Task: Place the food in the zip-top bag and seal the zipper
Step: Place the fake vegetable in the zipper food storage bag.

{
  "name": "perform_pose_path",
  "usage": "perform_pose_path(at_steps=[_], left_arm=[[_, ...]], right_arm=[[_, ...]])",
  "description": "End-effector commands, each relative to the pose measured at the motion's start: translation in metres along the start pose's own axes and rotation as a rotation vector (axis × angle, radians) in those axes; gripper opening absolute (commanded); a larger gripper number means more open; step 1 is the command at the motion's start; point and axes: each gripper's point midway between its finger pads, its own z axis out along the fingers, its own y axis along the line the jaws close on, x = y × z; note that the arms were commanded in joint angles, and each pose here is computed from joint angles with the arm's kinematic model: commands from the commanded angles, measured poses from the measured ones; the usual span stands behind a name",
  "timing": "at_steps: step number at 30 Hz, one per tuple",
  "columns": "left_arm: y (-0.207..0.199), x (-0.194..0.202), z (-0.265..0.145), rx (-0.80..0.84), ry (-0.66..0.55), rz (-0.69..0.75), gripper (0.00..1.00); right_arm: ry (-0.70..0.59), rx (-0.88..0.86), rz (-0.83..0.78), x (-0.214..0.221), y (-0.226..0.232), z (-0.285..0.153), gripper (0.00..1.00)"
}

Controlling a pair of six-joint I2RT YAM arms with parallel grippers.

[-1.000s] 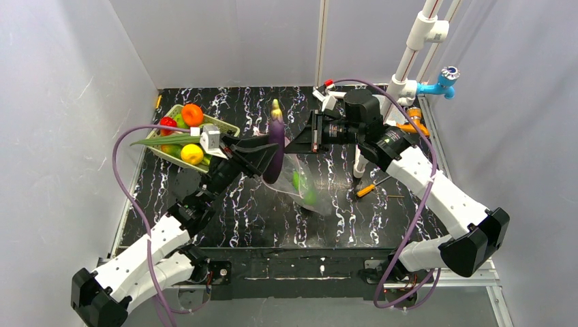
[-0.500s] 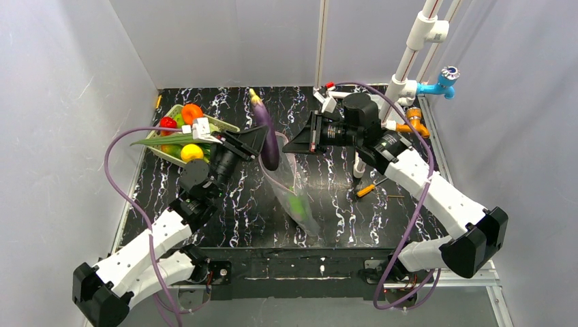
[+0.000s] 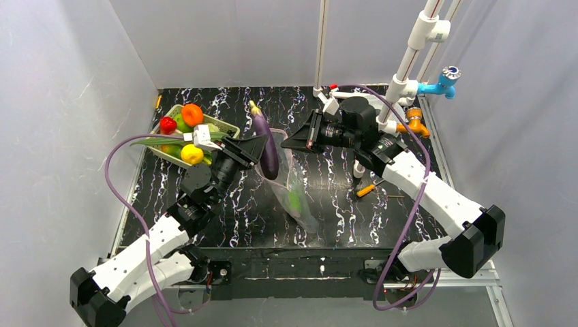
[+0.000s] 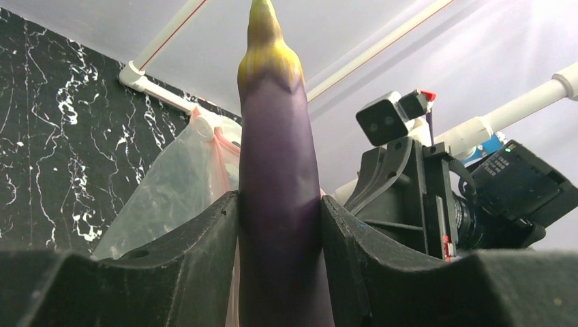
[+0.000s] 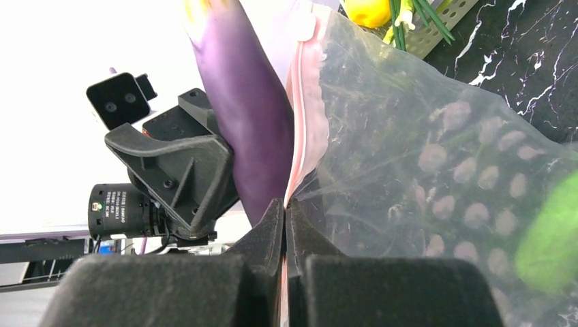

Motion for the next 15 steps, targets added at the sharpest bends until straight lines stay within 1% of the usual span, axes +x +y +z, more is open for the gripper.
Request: perform_pose_path(at_steps=[1,4,8,11,15], left_arm=[[-0.003,0.004,-0.002,0.021,0.013,0.004,0.12],[-0.006,0.010,-0.001,0.040,0.035,0.011,0.14],[-0.009,0.009,0.000,0.040,0.042,0.030,0.22],[-0.013,0.012,0.002,0.047,0.068,0.049,0.24],[-0.012,0.019,0.005,0.055,0.079,0.030,0.25]], right_arm=[[-0.080,-0.044,0.014,-0.022,0.020,0.003,0.01],[-0.089,-0.033,0.036,-0.025,0.017,0.005,0.01],[-0.082,-0.026,0.055,-0.025,0.016,0.008,0.01],[-0.081,-0.022,0.062,-0.025,0.014,0.009,0.01],[-0.067,-0.033,0.058,-0.022,0.017,0.009,0.01]])
